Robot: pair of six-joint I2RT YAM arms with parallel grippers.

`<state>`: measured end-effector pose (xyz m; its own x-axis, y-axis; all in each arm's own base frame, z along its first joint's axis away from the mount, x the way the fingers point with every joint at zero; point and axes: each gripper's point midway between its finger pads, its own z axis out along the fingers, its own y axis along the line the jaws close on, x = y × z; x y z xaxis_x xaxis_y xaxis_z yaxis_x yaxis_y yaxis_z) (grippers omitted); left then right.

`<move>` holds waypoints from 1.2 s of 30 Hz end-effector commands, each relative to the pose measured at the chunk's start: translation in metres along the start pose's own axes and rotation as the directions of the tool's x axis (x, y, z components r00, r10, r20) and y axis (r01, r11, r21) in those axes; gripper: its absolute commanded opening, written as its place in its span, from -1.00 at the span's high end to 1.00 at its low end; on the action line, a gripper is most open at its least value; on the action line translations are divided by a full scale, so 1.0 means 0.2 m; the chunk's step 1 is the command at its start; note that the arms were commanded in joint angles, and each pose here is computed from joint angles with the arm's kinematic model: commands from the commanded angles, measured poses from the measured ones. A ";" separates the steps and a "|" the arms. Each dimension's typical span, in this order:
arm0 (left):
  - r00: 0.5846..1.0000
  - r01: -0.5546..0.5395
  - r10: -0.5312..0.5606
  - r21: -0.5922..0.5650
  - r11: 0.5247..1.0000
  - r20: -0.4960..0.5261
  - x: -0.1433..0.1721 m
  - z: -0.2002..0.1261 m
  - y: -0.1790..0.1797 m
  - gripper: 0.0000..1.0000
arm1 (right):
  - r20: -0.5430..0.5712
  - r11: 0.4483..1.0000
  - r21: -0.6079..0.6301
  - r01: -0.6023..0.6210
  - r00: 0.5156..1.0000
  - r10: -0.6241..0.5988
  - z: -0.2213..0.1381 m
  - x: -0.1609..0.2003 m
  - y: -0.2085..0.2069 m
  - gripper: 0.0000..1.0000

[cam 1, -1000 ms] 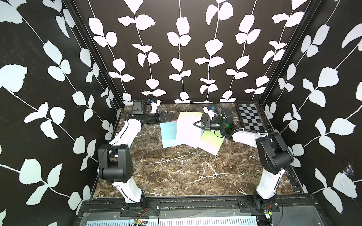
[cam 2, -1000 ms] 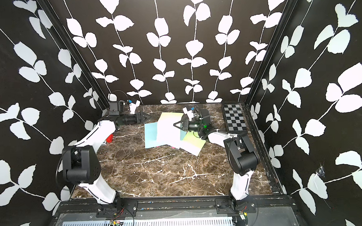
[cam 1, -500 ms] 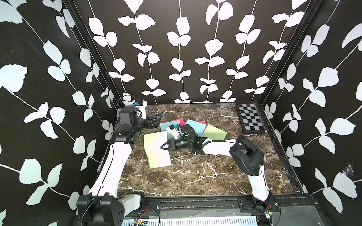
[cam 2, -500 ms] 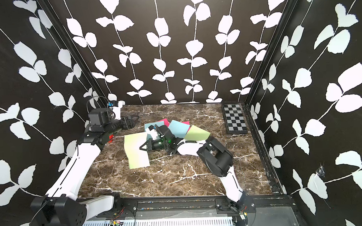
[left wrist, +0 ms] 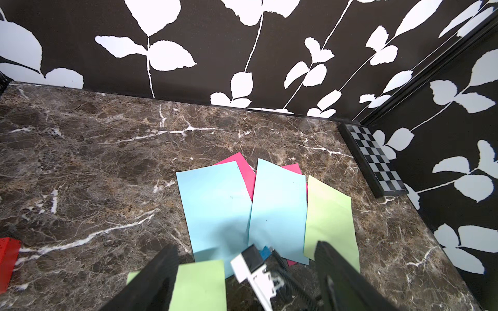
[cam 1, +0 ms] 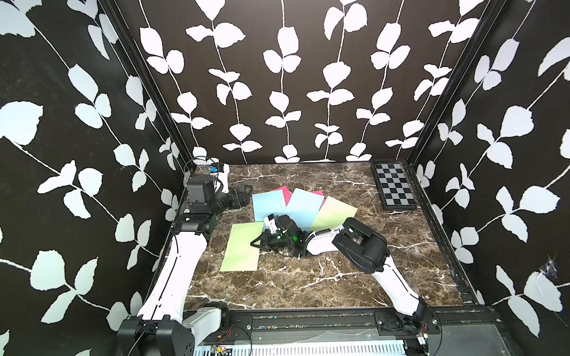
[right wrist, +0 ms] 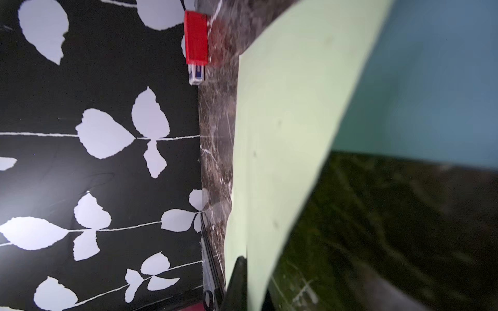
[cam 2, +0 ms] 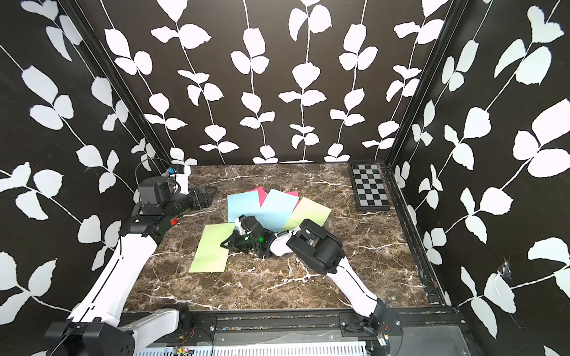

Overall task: Sort the scattered colored papers by color
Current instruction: Place the colored paper at the center of the board.

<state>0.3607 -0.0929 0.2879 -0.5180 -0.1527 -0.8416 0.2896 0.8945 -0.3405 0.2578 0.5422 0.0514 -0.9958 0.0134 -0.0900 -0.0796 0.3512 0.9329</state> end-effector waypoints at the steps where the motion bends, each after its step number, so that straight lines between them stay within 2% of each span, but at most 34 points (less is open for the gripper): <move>1: 1.000 0.000 -0.001 0.019 1.000 0.014 -0.01 0.01 -0.02 -0.63 | -0.017 0.999 0.003 -0.044 0.999 0.044 0.01 0.10 0.08 1.00; 8: 1.000 0.013 -0.013 0.032 0.999 0.001 0.01 0.02 -0.02 -0.64 | -0.030 0.998 0.043 -0.051 0.998 0.052 0.03 0.20 0.03 1.00; 15: 1.000 0.017 -0.017 0.039 0.999 -0.006 0.04 0.01 -0.02 -0.64 | -0.004 0.993 0.099 -0.062 0.998 0.063 0.05 0.22 -0.01 1.00; 24: 1.000 0.016 -0.015 0.039 0.999 -0.014 0.07 0.00 -0.02 -0.65 | 0.002 0.990 0.097 -0.102 0.995 0.103 0.10 0.26 -0.01 1.00; 25: 1.000 0.014 -0.014 0.039 0.999 -0.016 0.07 0.01 -0.02 -0.65 | 0.006 0.990 0.097 -0.104 0.995 0.104 0.10 0.26 -0.01 0.97; 28: 1.000 0.013 -0.013 0.037 0.999 -0.016 0.08 0.01 -0.02 -0.65 | 0.015 0.989 0.106 -0.107 0.994 0.106 0.09 0.27 -0.02 0.55; 31: 1.000 0.015 -0.015 0.038 0.999 -0.013 0.08 0.01 -0.02 -0.65 | 0.029 0.989 0.115 -0.096 0.995 0.093 0.06 0.27 -0.01 0.32; 32: 1.000 0.018 -0.017 0.040 0.999 -0.015 0.09 0.01 -0.02 -0.65 | 0.030 0.985 0.145 -0.096 0.995 0.093 0.04 0.28 -0.06 0.23; 36: 1.000 0.023 -0.023 0.049 0.999 -0.014 0.08 0.02 -0.02 -0.65 | 0.027 0.972 0.227 -0.061 0.998 0.056 -0.01 0.29 -0.09 0.12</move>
<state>0.3563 -0.0976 0.2654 -0.5617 -0.1635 -0.8110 0.2895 0.8795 -0.3778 0.2025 0.5512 0.0431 -0.9967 0.0089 -0.0809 -0.0676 0.4630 0.8838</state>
